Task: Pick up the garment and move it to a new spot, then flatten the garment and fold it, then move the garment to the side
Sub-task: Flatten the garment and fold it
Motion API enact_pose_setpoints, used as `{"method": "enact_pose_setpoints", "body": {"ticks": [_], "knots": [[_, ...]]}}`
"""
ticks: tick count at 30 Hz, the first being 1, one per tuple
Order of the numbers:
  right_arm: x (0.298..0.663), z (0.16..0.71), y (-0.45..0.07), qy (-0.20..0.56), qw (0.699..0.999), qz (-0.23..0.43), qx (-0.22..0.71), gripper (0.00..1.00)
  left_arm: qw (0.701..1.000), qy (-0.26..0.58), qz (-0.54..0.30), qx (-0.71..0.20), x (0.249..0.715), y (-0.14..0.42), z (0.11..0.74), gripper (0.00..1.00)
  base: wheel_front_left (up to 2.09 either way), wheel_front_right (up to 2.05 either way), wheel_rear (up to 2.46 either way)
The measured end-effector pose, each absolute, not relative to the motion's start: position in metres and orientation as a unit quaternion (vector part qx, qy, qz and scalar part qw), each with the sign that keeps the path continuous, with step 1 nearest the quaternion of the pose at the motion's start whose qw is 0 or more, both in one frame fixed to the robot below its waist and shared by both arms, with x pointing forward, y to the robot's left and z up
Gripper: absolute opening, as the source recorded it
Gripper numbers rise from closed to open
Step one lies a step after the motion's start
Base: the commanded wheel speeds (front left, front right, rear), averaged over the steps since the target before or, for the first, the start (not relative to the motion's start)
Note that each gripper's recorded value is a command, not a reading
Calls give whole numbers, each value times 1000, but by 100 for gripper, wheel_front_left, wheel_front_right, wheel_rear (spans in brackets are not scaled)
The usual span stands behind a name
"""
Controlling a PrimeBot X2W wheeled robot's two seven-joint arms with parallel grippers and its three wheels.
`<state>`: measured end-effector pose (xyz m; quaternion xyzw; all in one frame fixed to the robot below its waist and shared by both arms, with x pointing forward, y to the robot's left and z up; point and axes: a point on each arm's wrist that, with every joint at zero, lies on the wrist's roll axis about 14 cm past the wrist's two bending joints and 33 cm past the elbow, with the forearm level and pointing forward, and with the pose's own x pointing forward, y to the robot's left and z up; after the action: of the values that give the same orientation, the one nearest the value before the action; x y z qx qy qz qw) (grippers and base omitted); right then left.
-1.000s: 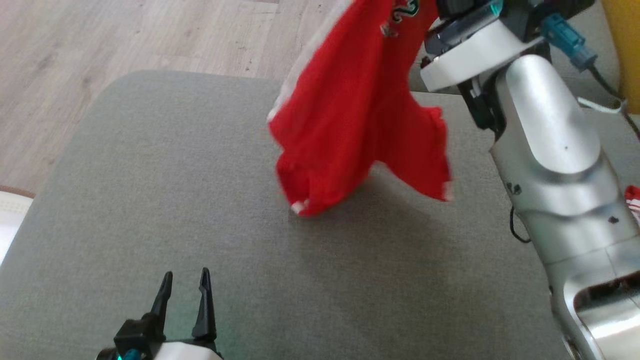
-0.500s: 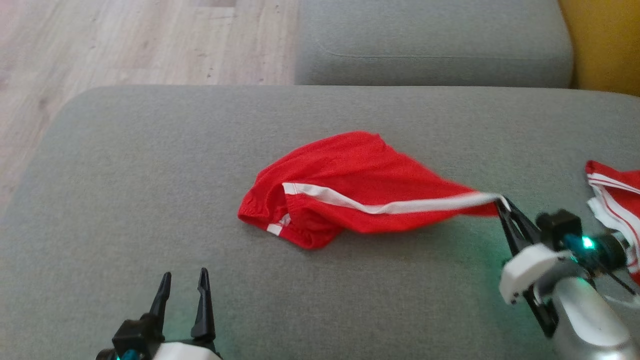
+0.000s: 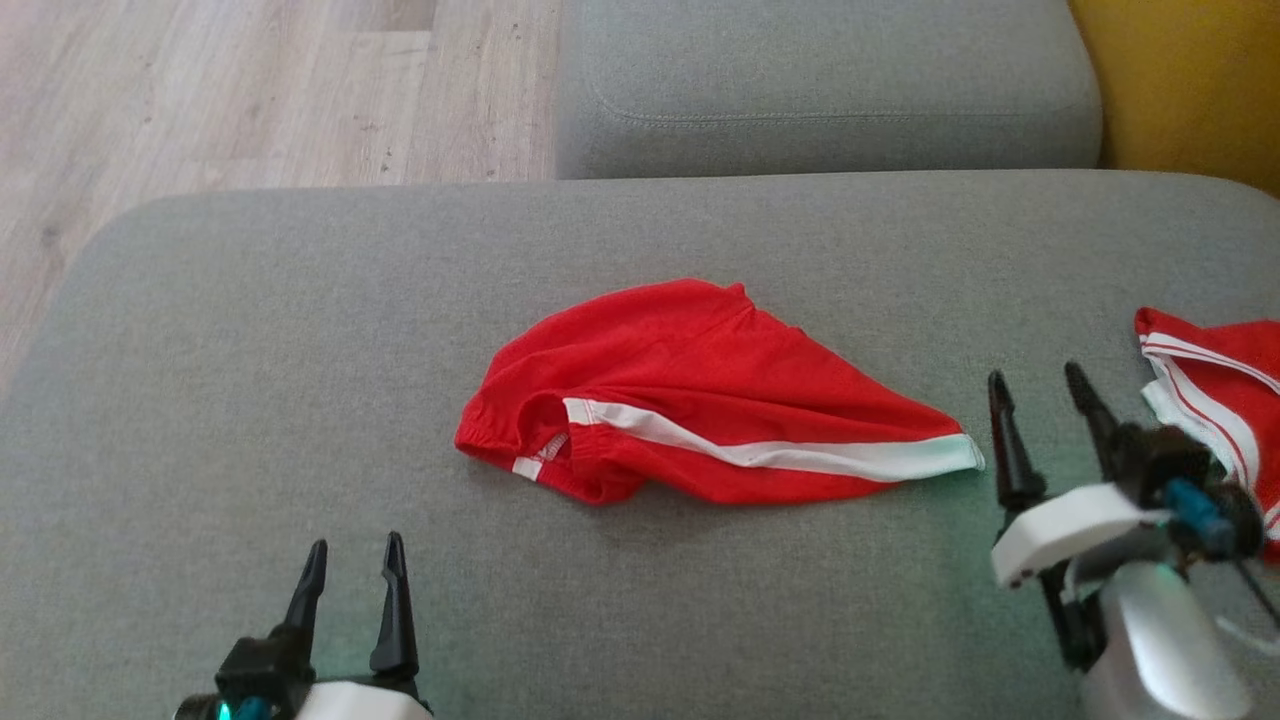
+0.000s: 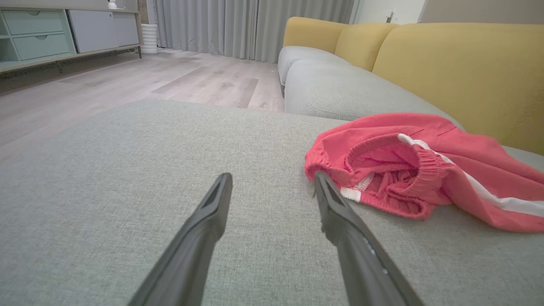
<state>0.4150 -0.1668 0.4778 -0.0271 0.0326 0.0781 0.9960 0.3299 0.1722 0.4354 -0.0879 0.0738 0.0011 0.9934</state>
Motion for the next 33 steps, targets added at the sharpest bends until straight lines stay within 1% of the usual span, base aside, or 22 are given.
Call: {"method": "enact_pose_setpoints", "body": {"ticks": [5, 10, 21, 25, 30, 33], "knots": [[399, 464, -156, 47, 996, 78, -3, 100, 995, 68, 1, -76, 330, 173, 439, 100, 0, 0, 0], [386, 450, -155, 67, 995, 72, 10, 100, 995, 64, 1, -71, 329, 174, 441, 100, 0, 0, 0], [385, 444, -147, 76, 994, 80, 15, 100, 995, 70, -11, -69, 330, 168, 438, 100, 0, 0, 0], [384, 437, -144, 86, 993, 83, 23, 100, 990, 73, -64, -102, 339, 138, 439, 100, 0, 0, 0], [383, 428, -141, 99, 991, 87, 24, 100, 980, 63, -137, -133, 363, 94, 455, 100, 0, 0, 0], [382, 424, -142, 106, 990, 85, 25, 100, 972, 69, -158, -157, 374, 78, 458, 100, 0, 0, 0]]}}
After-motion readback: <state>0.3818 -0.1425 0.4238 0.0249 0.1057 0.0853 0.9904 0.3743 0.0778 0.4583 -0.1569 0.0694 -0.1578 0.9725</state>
